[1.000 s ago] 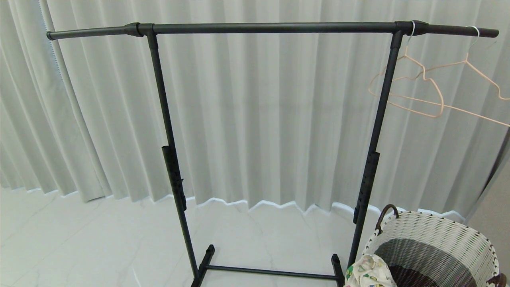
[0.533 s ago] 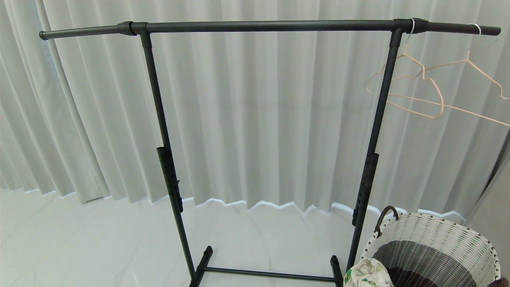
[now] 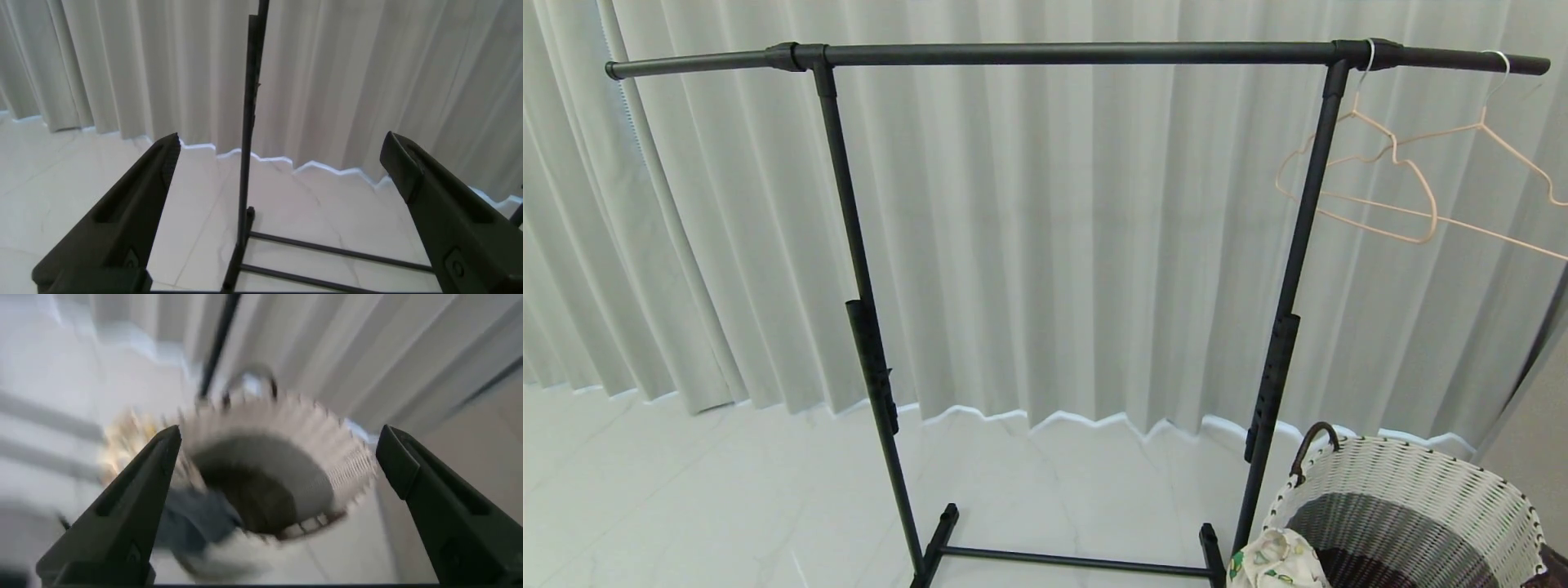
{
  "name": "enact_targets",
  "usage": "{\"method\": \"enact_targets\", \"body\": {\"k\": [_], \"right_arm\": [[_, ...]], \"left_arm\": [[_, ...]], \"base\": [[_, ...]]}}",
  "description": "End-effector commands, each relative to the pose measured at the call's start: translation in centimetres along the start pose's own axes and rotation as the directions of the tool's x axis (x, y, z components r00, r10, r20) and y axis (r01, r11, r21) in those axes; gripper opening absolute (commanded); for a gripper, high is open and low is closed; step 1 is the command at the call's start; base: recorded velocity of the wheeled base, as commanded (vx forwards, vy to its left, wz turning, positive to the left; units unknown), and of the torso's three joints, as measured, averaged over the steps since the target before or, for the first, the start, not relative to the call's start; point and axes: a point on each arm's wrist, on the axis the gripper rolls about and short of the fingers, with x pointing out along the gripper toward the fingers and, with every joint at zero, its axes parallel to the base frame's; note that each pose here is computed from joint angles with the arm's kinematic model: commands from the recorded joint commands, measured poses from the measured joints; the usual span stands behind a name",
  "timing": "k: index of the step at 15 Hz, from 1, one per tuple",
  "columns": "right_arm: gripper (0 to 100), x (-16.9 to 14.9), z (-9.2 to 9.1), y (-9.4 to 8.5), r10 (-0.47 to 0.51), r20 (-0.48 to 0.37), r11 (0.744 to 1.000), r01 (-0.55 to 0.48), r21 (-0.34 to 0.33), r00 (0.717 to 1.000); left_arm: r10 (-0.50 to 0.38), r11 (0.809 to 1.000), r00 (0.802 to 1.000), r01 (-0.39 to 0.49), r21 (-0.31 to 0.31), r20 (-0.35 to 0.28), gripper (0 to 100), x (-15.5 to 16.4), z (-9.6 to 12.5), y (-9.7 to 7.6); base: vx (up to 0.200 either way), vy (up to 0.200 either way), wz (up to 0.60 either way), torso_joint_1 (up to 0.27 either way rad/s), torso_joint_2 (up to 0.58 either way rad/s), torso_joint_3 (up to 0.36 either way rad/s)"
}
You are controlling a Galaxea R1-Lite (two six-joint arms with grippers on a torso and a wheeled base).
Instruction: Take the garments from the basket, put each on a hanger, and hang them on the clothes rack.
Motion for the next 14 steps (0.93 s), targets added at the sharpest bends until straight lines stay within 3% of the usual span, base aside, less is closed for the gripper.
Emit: {"method": "enact_targets", "body": {"k": [1,4,5,6,8,14], "right_arm": [[100,8.2,-1.6,-0.8,0.109,-0.426,0.965,-0.199,-0.172,0.898],[100,10.2,-5.7,0.8,0.191,-0.554,0.893,-0.378,-0.244,0.811],[100,10.6,-6.5,1.3,0.214,-0.577,0.876,-0.416,-0.244,0.788],[100,11.3,-7.6,2.3,0.257,-0.606,0.843,-0.481,-0.24,0.753],[100,12.5,-8.6,3.2,0.288,-0.633,0.813,-0.532,-0.235,0.719],[100,16.5,-9.1,3.3,0.3,-0.679,0.805,-0.56,-0.197,0.67]], "left_arm": [[0.001,1.0,1.0,-0.001,0.0,-0.001,100,0.0,0.0,0.0],[0.001,1.0,1.0,-0.001,-0.001,0.0,100,0.0,0.0,0.0],[0.001,1.0,1.0,-0.001,-0.001,-0.001,100,0.0,0.0,0.0],[0.001,1.0,1.0,-0.001,-0.001,0.0,100,0.0,0.0,0.0],[0.001,1.0,1.0,-0.001,-0.001,-0.001,100,0.0,0.0,0.0],[0.001,1.0,1.0,-0.001,-0.001,-0.001,100,0.0,0.0,0.0]], "base": [[0.0,0.0,0.0,0.0,0.0,0.0],[0.0,0.0,0.0,0.0,0.0,0.0],[0.0,0.0,0.0,0.0,0.0,0.0],[0.0,0.0,0.0,0.0,0.0,0.0],[0.0,0.0,0.0,0.0,0.0,0.0],[0.0,0.0,0.0,0.0,0.0,0.0]]}}
